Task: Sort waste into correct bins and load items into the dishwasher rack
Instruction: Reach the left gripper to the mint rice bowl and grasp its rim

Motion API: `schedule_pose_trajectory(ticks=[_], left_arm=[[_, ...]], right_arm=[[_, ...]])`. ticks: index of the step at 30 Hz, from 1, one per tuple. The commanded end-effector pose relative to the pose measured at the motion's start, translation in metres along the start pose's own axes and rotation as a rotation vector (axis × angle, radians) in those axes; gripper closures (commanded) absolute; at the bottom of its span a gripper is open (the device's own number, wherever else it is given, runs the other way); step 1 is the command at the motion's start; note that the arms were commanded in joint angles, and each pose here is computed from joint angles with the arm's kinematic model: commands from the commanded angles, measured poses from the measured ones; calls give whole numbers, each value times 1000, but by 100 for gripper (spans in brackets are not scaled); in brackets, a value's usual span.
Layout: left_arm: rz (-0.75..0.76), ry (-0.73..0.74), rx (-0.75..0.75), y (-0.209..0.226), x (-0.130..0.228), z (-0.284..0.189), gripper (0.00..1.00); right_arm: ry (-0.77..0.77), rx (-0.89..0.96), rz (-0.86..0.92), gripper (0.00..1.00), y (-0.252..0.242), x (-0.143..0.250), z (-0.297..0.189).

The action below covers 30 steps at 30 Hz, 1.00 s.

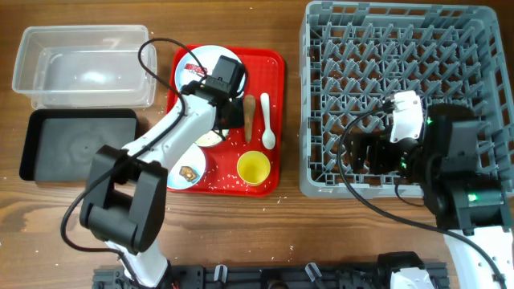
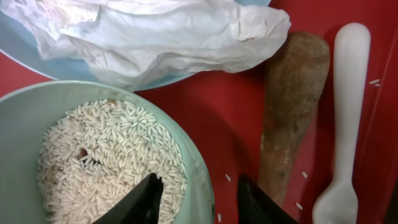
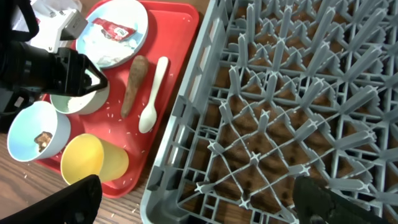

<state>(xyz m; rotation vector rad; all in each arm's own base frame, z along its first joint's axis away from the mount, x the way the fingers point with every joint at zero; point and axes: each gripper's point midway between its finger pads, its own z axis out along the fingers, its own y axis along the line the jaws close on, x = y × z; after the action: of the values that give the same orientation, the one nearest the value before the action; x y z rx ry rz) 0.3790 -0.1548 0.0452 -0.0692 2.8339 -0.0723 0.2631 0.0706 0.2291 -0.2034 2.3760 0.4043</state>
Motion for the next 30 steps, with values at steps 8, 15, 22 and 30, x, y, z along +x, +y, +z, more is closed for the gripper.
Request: schedule_pose_trajectory(ticks=[8,15,22,30], left_arm=[[43,5,-6,-16,9,12,72],[39,-10,-36,-11,8,14,88],[42,2,-63,-7,11,25,88],[46,27,-76,-5,17,34,96]], right_arm=[[15,-15,12,0,1,-2,4],[15,-15,12,0,1,-2,4],[15,-15,12,0,1,-2,4],[15,-15,10,0,1,-2,4]])
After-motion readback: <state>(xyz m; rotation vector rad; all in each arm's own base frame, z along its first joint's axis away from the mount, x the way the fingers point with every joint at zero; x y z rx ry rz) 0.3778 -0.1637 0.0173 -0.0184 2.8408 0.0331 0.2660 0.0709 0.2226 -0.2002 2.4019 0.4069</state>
